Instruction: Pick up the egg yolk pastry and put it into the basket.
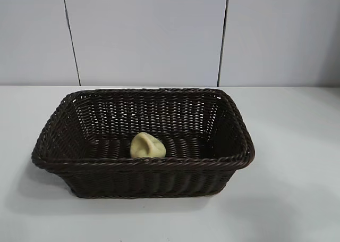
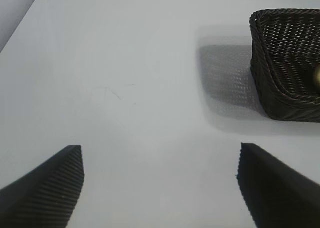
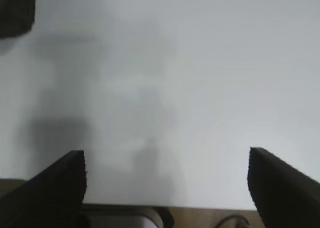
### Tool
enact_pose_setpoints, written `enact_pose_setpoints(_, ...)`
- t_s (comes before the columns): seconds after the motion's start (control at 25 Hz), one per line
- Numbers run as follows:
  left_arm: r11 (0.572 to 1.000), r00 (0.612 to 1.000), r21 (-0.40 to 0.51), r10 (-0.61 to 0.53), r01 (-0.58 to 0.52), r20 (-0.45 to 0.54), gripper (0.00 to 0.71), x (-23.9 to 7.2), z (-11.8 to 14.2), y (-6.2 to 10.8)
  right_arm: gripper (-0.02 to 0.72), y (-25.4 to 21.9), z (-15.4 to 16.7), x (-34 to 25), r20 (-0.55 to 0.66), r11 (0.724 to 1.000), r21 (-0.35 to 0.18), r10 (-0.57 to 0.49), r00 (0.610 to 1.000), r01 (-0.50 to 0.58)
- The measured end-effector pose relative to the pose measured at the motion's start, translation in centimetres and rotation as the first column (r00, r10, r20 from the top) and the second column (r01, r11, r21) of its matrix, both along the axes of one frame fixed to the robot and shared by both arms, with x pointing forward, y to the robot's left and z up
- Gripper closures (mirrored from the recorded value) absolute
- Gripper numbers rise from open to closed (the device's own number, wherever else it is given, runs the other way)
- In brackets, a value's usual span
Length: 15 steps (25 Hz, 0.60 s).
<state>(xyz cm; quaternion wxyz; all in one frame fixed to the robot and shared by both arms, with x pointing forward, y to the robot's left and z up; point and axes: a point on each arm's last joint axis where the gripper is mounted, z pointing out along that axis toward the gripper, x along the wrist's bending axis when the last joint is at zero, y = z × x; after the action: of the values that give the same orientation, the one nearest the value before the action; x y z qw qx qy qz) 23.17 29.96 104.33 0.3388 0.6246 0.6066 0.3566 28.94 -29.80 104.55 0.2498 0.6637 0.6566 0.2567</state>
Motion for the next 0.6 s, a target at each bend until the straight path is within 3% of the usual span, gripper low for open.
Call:
enact_pose_setpoints(0.32, 1.0, 1.0, 0.0, 0.0, 0.0, 0.0, 0.104, 0.0, 0.0, 0.0, 0.072, 0.0, 0.7, -4.1, 0.265, 1.0, 0.001, 0.0, 0.964, -0.001)
enact_pose_setpoints(0.6, 1.0, 1.0, 0.0, 0.0, 0.0, 0.0, 0.104, 0.0, 0.0, 0.0, 0.072, 0.1, -0.3, -5.5, 0.323, 1.0, 0.002, 0.001, 0.946, -0.002)
